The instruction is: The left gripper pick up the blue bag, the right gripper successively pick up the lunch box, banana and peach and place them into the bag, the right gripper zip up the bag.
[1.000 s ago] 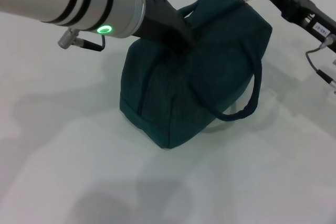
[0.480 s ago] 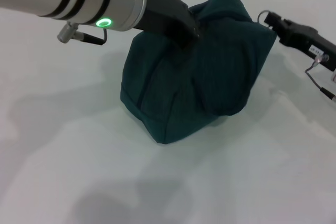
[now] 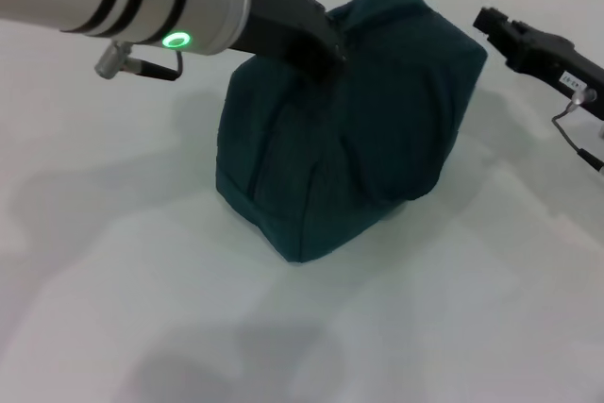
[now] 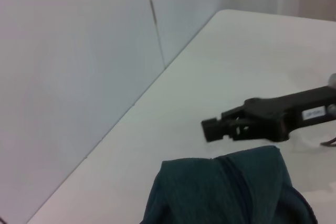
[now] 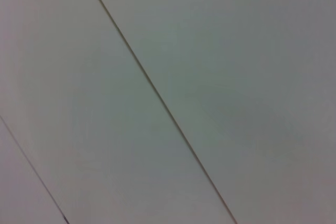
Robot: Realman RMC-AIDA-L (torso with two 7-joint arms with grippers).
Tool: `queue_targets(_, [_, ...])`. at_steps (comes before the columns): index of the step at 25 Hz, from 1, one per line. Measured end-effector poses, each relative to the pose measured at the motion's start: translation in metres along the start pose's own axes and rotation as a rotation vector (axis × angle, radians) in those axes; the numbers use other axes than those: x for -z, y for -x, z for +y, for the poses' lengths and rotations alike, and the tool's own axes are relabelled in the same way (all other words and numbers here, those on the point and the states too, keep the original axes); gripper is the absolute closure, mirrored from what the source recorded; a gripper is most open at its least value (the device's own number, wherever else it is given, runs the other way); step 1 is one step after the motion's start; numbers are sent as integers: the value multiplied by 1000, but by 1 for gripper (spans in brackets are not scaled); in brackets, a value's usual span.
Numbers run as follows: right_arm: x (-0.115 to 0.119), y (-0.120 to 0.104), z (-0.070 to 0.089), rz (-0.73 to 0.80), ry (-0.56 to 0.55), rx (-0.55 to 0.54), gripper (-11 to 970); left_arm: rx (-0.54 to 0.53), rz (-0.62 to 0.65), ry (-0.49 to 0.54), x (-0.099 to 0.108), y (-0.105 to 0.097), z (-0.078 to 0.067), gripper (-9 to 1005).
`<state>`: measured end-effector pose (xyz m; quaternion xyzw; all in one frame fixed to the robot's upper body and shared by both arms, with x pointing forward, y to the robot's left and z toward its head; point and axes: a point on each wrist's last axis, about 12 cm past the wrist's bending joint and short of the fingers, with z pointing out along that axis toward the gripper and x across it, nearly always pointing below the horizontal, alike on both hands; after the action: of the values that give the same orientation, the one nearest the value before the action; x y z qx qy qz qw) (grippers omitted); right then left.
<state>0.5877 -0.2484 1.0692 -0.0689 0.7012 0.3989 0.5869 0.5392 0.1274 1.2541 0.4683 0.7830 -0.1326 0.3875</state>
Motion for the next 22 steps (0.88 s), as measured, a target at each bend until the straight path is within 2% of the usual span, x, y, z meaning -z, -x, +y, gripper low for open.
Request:
queue_targets(7, [19,3,-4,-60,-5,0,793,32,-8,6,-1,-3,5,937])
queue_targets(9, [24,3,-5,-72,-10,0,564,44,-21,10,-1,-4,5,919])
queue_targets(11, [29,4,-6,-86,-9,0,530,60,-57,12,-1,-5,6,902])
queue_targets(17, [44,13,-6,-138,20,33,427,137,-269,-15,11,-13,14,652])
queue_targets(21, [58,24,-1,-208,84,65,359,241,-483,-96,22,-33,30,492])
queue_targets(22, [66,28,1,-231,113,79,315,257,-518,-113,22,-38,33,453])
